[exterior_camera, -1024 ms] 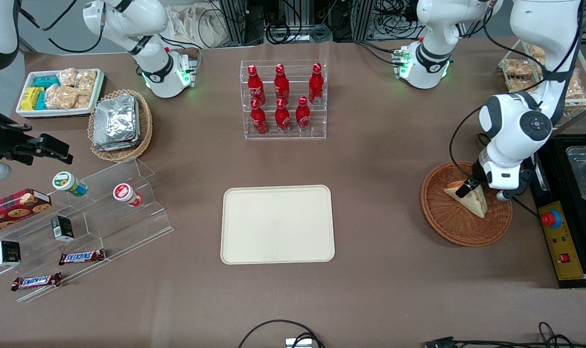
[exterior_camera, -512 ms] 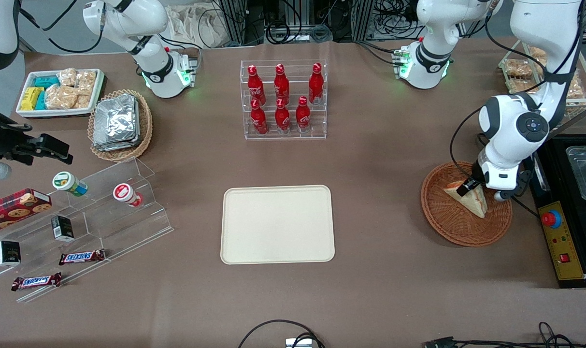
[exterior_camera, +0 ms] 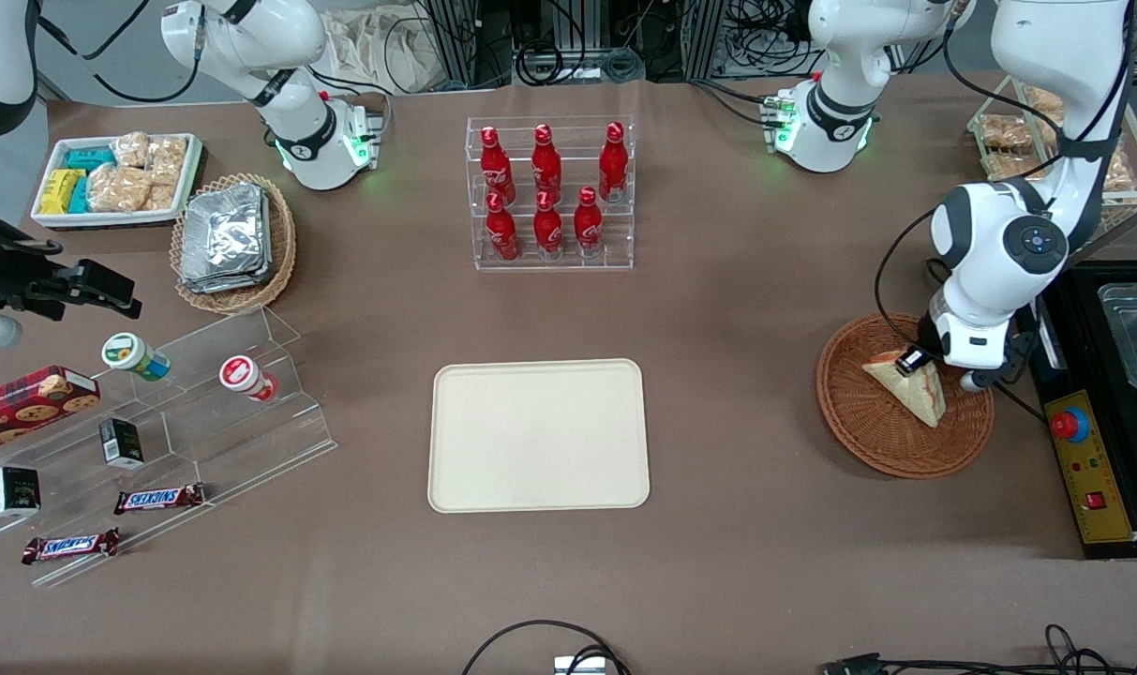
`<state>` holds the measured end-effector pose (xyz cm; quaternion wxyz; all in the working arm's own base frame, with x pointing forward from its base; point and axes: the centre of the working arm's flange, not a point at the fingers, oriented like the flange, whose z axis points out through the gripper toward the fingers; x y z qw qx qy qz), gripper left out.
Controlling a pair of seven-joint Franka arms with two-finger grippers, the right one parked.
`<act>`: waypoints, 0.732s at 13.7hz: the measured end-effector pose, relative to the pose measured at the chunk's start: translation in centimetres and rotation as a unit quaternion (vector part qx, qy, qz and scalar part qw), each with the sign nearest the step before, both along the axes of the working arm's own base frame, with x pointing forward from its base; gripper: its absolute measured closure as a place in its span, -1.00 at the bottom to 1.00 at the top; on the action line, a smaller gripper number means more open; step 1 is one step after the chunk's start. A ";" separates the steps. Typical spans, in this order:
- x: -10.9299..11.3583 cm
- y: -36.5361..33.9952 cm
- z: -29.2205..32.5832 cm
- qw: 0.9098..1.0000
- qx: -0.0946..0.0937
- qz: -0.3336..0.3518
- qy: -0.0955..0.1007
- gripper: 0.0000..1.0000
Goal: Place sandwich from basket to tray
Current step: 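Close the left gripper on the sandwich and lift it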
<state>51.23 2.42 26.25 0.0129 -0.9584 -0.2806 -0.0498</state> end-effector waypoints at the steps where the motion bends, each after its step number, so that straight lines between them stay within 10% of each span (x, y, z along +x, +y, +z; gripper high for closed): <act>1: 0.3 -0.4 0.9 1.000 0.002 -0.017 0.002 0.42; 10: 3.0 -14.5 11.4 0.977 0.015 -0.211 0.009 0.68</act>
